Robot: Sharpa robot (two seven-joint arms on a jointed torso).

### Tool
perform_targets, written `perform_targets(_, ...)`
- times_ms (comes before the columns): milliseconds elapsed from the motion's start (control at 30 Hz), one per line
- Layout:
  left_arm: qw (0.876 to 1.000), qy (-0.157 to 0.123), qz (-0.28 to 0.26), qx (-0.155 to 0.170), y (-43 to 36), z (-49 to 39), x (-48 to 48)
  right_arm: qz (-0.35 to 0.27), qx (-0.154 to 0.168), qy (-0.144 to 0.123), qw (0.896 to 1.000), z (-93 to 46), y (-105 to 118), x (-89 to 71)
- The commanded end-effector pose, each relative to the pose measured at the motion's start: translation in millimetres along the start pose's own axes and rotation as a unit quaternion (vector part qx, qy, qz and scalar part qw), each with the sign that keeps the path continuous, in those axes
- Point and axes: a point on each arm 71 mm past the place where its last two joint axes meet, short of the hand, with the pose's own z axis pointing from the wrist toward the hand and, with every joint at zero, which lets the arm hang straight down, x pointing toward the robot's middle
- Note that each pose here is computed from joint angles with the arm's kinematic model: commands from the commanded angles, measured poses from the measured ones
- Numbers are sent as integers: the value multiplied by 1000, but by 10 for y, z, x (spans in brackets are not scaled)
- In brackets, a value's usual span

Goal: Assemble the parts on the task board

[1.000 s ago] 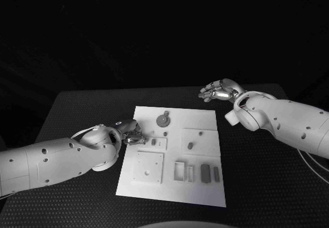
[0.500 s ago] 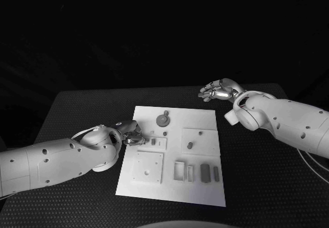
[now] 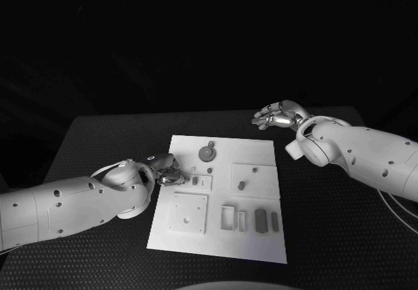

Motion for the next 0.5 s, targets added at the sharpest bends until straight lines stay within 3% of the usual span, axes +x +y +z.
perform_targets(33,1000,20,4,-2,5,-6,67,2,-4,7,1000,-1,8,14)
perform_targets(500,1000,3,-2,-4,28,-5,37,2,-4,7,1000,-1,8,13)
